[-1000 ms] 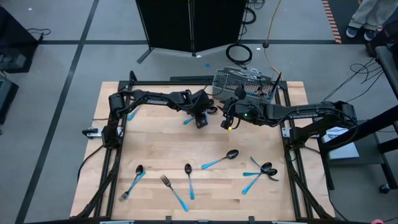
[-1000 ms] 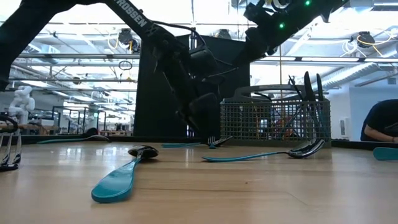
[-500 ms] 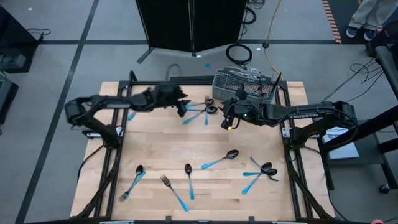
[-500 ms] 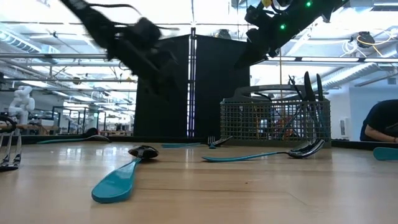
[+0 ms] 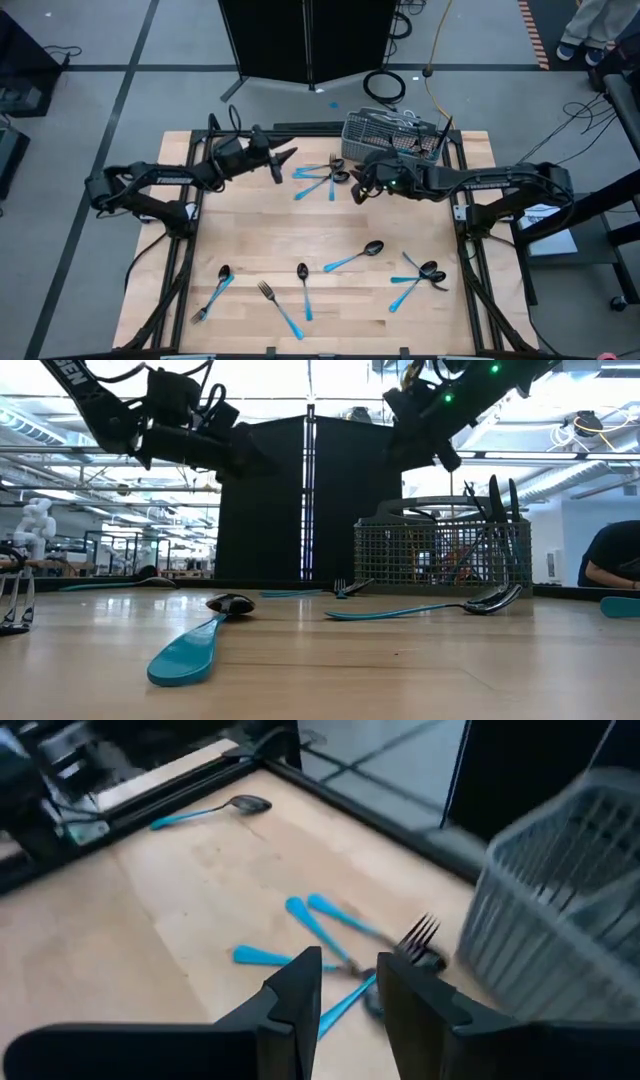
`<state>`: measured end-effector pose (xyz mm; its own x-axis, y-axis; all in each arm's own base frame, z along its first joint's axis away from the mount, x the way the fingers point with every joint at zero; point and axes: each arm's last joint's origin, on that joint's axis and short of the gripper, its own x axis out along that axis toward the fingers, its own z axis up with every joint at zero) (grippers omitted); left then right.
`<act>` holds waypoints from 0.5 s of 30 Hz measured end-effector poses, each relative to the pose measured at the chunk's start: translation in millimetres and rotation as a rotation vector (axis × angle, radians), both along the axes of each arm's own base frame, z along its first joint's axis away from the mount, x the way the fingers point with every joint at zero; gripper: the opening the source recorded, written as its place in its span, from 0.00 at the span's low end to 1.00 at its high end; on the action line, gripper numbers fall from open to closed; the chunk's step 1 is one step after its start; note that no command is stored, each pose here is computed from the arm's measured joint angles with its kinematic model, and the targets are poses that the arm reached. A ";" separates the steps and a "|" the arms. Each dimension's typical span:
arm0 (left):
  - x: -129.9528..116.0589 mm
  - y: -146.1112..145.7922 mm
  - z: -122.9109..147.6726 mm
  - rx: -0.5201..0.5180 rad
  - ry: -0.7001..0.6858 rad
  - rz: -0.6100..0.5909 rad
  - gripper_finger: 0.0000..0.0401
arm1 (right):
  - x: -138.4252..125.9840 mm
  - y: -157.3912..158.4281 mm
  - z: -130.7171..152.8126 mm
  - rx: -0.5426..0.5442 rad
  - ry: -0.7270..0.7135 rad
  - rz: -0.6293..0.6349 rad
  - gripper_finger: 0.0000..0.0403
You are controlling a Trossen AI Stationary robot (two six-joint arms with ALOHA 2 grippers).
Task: Sort silverware
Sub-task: Put the blue fork into the middle of the blue utensil organizer
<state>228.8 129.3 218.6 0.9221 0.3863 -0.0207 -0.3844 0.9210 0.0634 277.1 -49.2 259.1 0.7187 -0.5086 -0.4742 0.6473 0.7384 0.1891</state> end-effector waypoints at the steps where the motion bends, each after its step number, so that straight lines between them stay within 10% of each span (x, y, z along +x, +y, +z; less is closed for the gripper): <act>1: -0.4 0.3 -0.5 -0.004 0.005 -0.033 0.40 | 1.3 -1.4 -2.6 0.038 -0.012 -0.017 0.23; 15: -4.1 4.3 0.4 0.000 -0.004 -0.173 0.40 | 55.7 -44.9 -17.0 0.245 0.060 -0.113 0.23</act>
